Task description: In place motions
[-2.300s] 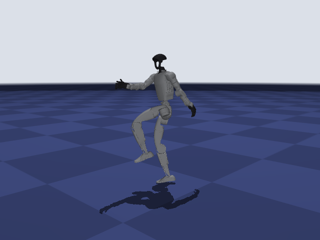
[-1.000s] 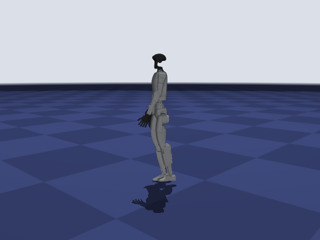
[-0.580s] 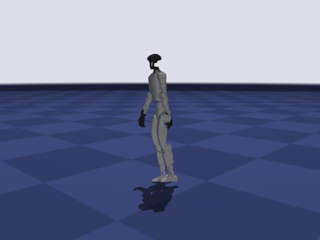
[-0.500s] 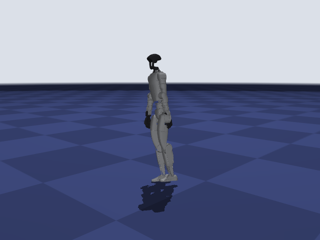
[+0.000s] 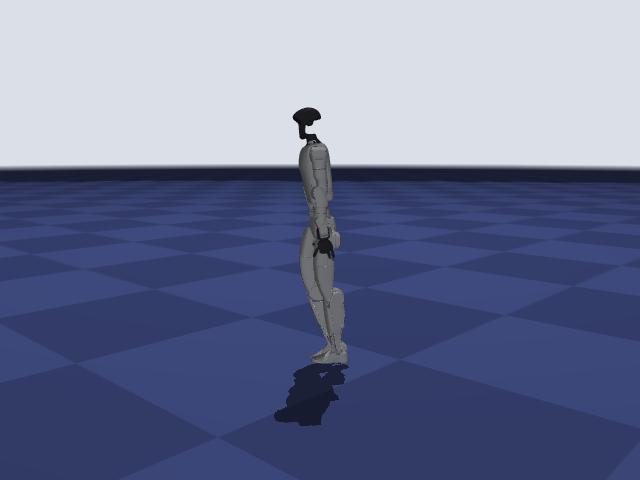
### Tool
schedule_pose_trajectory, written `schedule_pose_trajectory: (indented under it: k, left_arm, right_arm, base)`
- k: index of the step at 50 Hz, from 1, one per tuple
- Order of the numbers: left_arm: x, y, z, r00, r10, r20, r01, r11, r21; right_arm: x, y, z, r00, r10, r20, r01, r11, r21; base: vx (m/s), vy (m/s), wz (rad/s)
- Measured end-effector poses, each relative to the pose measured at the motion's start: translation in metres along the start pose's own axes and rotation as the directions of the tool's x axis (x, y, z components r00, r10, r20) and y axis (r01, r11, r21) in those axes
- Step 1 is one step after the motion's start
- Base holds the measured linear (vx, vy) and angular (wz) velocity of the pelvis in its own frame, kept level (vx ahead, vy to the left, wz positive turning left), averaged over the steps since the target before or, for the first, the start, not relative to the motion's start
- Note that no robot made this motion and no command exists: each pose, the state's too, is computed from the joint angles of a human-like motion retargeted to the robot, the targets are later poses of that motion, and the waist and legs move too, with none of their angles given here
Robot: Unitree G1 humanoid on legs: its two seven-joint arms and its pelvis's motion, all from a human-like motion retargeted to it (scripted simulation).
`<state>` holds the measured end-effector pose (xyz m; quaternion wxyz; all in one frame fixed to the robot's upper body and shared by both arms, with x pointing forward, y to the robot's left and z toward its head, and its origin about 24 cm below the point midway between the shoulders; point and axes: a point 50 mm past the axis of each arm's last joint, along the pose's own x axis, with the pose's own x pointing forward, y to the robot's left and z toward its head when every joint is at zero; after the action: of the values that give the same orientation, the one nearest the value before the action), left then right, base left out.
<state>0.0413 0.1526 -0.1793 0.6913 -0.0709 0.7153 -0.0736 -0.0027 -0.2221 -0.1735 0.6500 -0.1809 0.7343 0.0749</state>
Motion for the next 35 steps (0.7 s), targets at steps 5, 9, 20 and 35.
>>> schedule_pose_trajectory:
  k: [5,9,20,35]
  left_arm:
    - [-0.003,0.007,-0.088,0.972,0.005,-0.236,-0.051,0.98,-0.191]
    - [-0.015,-0.006,-0.146,0.901,-0.154,-0.406,-0.024,0.915,-0.402]
    - [-0.027,-0.008,-0.189,0.874,-0.122,-0.471,-0.202,0.79,-0.579]
    - [-0.025,-0.05,0.126,0.925,-0.107,0.365,0.061,0.989,0.135]
  right_arm:
    - [-0.005,0.012,0.049,0.991,0.041,0.131,-0.015,0.981,-0.196]
    - [-0.03,0.015,0.139,0.914,0.146,0.378,0.029,0.907,-0.421]
    - [-0.113,0.03,0.25,0.57,0.358,0.74,0.205,0.81,-0.55]
    - [-0.009,-0.039,-0.083,0.976,-0.1,-0.192,0.099,0.995,-0.014]
  base:
    - [0.18,-0.11,-0.14]
    - [-0.07,-0.07,-0.22]
    - [0.01,-0.08,0.39]
    - [-0.06,0.16,0.17]
